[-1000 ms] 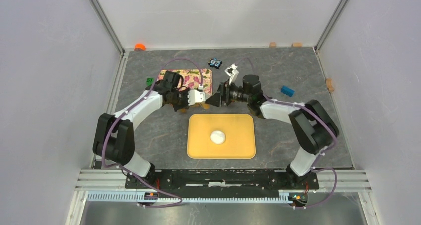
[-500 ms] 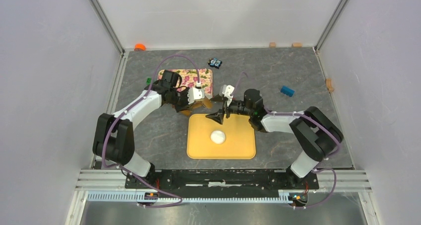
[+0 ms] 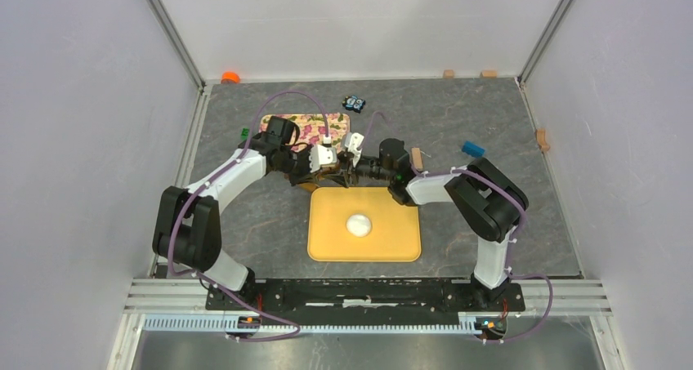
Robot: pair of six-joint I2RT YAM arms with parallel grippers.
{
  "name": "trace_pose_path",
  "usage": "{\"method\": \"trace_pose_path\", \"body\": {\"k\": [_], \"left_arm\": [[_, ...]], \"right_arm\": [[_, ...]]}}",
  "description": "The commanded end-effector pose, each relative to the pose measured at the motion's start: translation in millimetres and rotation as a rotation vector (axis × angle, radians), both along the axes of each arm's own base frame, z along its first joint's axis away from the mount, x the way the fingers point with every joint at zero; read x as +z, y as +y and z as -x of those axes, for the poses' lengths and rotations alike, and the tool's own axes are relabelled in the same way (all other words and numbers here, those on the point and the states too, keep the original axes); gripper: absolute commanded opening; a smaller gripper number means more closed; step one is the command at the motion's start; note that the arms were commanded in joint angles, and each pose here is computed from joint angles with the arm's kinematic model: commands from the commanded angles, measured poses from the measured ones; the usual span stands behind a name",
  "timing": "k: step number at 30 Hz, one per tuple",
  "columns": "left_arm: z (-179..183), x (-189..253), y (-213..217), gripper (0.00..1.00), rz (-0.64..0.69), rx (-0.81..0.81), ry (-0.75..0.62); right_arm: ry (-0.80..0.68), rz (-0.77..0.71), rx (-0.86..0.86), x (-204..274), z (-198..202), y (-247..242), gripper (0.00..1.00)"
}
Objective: Roll out the dumpling wrappers from the dough
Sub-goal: Pick up the rolling pin from the center of the board.
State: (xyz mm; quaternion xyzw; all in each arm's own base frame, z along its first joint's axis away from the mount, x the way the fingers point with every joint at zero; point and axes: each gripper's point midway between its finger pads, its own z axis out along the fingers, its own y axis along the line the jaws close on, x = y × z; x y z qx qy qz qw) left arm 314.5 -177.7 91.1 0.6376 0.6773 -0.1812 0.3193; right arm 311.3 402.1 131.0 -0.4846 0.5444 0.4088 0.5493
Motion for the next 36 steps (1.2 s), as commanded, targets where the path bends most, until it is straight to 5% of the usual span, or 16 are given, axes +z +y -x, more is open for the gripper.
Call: {"method": "trace_pose_path", "body": {"k": [1, 7, 13, 20, 22, 24, 25, 27, 28, 36], "left_arm": [[-8, 11, -9, 0.02, 0.057, -0.002, -0.031], [-9, 11, -11, 0.02, 0.065, -0.004, -0.024], [-7, 8, -11, 0.02, 0.065, -0.012, -0.021], [-6, 7, -11, 0.02, 0.064, -0.012, -0.014], [-8, 7, -11, 0.02, 0.069, -0.004, -0.016], [-11, 9, -11, 0.02, 0.065, 0.016, -0.019], [-14, 11, -10, 0.06, 0.061, 0.031, -0.023], [-21, 20, -6, 0.48, 0.051, 0.083, -0.024], [-24, 28, -4, 0.61, 0.050, 0.107, -0.029], [-23, 122, 17, 0.94, 0.139, 0.194, -0.129]], "right_arm": [[-0.045, -0.023, 0.020, 16, -5, 9, 0.46], [-0.032, 0.075, 0.035, -5, -7, 9, 0.57], [0.004, 0.105, 0.047, -19, -8, 11, 0.50], [0.029, 0.114, 0.061, -22, -9, 13, 0.24], [0.028, 0.145, 0.052, -28, -10, 11, 0.06], [0.033, 0.173, 0.042, -33, -11, 7, 0.00], [0.040, 0.184, 0.038, -33, -10, 6, 0.00], [0.039, 0.195, 0.007, -25, -13, 2, 0.00], [0.025, 0.191, -0.012, -16, -14, -1, 0.00], [-0.200, 0.223, -0.144, 59, -23, -30, 0.00]]}}
